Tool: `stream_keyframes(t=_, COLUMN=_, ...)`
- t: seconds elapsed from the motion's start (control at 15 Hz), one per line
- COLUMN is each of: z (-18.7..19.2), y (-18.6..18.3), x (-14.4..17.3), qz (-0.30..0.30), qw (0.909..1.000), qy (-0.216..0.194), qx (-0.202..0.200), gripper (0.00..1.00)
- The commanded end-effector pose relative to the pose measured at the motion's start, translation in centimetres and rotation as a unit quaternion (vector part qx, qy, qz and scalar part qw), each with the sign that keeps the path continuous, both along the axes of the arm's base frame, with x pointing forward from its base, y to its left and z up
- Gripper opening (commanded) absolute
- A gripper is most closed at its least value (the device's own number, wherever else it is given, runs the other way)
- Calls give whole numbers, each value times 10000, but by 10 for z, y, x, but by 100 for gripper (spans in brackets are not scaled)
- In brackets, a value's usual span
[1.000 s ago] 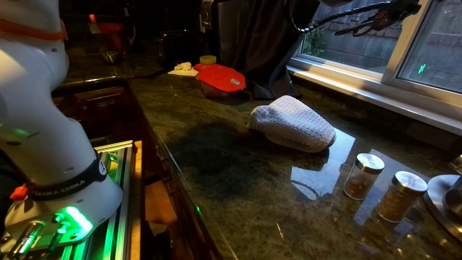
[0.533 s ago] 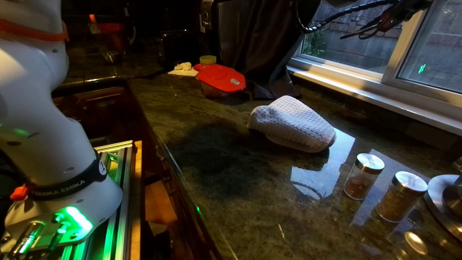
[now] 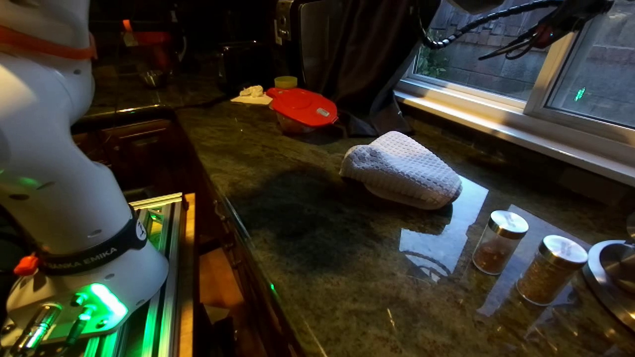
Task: Put one glass jar on the silver stand.
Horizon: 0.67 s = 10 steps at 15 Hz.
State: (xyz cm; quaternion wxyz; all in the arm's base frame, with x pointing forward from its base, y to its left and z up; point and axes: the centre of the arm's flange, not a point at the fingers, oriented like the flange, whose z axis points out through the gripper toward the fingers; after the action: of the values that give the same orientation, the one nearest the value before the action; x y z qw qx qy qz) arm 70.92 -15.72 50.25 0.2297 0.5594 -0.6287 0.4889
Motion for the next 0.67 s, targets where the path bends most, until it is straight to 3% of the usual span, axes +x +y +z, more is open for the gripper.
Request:
stream_keyframes(t=0.0, z=-4, y=-1, x=3, qz=-79, qw=9998, qy=-111, qx=-124, gripper=0)
stream_keyframes(t=0.6, z=1, y=14, x=-10, qz=565, qw=9973, qy=-22, qx=-458, gripper=0)
